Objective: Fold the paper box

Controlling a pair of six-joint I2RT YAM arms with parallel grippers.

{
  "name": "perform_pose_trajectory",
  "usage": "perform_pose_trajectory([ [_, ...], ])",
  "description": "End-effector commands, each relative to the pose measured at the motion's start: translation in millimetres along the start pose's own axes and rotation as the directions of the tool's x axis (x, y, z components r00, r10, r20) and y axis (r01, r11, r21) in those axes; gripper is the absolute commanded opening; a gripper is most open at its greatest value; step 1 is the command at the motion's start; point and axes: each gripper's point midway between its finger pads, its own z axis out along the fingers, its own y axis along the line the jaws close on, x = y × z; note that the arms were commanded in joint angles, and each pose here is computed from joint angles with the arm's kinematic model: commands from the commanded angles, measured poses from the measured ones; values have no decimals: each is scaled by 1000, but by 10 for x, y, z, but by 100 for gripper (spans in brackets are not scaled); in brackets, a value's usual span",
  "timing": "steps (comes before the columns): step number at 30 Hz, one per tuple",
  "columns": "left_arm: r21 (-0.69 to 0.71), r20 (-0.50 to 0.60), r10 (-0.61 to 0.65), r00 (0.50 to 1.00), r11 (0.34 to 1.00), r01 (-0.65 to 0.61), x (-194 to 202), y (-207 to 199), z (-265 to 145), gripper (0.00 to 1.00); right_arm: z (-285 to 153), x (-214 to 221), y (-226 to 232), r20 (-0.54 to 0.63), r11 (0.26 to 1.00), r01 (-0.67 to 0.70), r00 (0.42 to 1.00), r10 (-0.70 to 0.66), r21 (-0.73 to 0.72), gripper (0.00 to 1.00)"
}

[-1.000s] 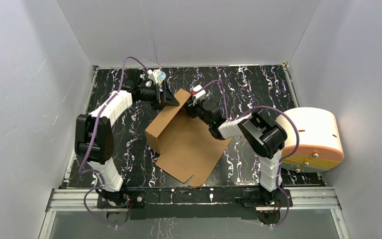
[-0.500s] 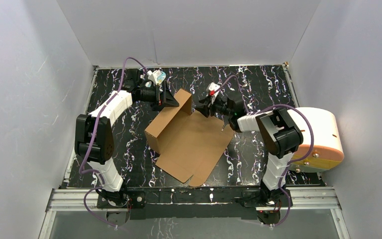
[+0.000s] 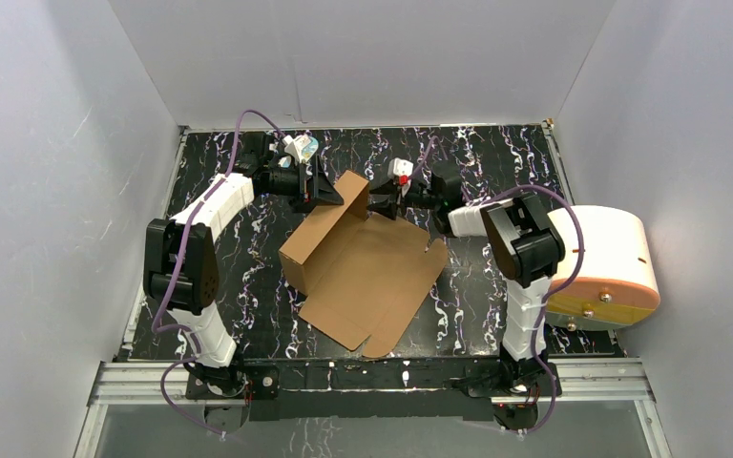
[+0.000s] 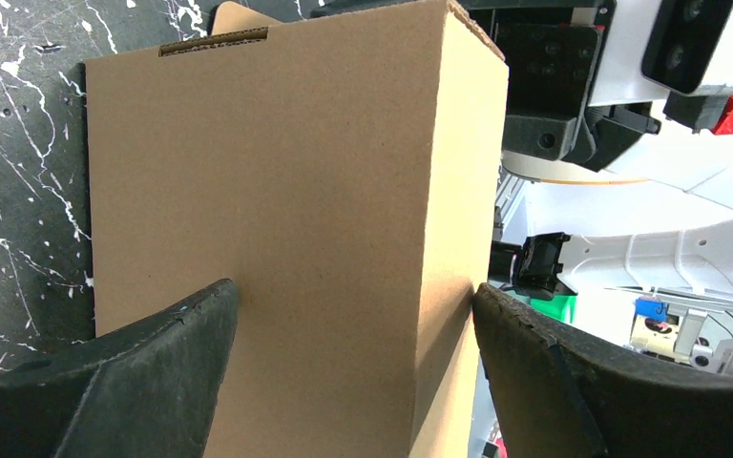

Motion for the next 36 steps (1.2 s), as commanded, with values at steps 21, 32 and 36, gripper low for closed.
perform_pose_trajectory([
  [21,57,-38,-21,999,998,23,57,-114,-17,89,519,-148,-405,-52,915,114,993,-102,388,7],
  [32,23,-13,-15,1000,1000,15,29,-109,-42,89,350,-91,-530,-183,751,26,975,127,660,14],
  [36,-96,52,40,998,995,-35,-89,-54,-153,89,342,-202,-419,-144,777,-6,982,124,630,34],
])
